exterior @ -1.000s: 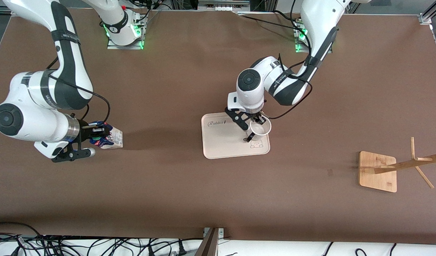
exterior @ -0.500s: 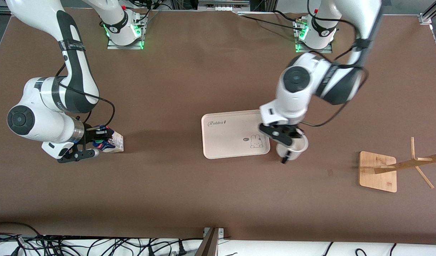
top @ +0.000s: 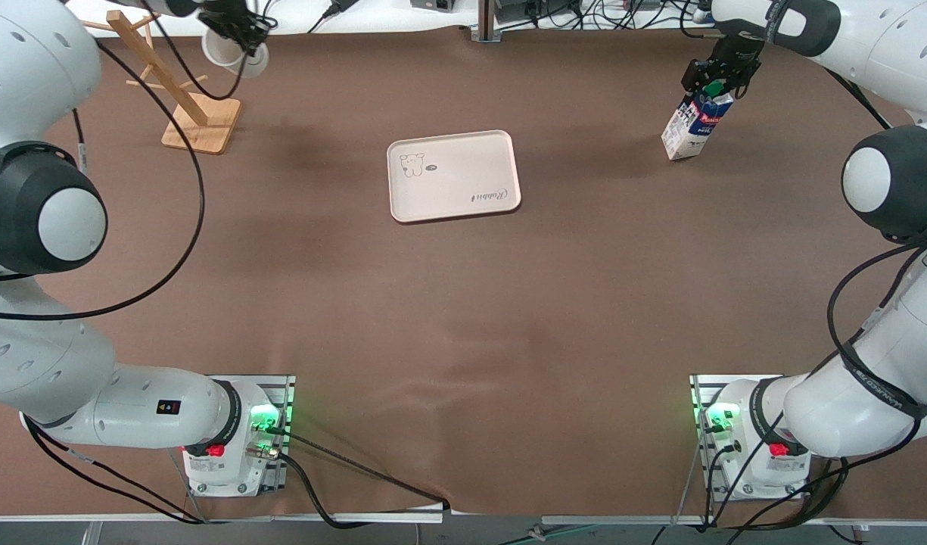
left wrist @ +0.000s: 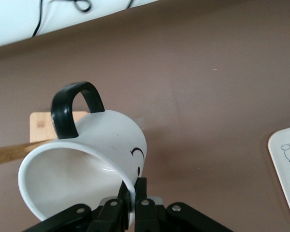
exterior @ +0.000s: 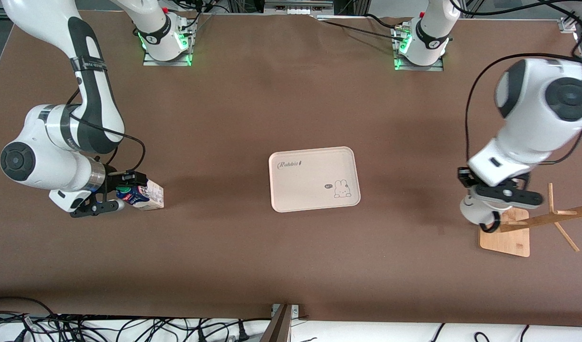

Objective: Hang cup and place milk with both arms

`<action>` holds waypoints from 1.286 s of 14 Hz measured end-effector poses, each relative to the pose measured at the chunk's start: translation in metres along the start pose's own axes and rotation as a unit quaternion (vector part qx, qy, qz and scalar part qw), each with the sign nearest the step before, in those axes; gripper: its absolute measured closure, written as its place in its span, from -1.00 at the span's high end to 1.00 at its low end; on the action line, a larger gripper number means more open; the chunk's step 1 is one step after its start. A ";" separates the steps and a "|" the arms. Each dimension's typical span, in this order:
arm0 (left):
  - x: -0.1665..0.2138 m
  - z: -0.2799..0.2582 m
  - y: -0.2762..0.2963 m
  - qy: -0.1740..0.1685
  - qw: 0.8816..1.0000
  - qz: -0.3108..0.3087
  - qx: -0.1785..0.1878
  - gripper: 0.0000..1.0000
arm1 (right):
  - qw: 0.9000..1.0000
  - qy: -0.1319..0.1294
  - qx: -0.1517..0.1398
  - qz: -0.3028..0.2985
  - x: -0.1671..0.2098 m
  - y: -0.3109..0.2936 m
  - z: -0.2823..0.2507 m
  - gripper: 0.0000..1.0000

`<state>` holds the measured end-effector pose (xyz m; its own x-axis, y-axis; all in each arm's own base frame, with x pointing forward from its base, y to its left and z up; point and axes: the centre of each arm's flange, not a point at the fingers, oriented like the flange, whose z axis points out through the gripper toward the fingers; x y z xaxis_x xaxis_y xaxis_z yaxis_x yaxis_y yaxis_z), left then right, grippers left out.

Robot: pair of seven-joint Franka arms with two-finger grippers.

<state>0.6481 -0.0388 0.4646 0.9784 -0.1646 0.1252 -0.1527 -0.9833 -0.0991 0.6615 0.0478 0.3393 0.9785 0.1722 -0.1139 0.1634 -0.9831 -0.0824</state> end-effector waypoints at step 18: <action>-0.022 -0.025 -0.103 -0.027 0.998 -0.042 -0.043 -0.87 | 0.999 -0.020 -0.031 -0.008 -0.037 0.010 -0.182 1.00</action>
<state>0.6387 0.0637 0.4962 0.9939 -0.0800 0.0765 -0.0798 -0.9968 -0.0057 0.6502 0.0200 0.5231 0.9700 0.1896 -0.1524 0.1883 -0.9818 -0.0232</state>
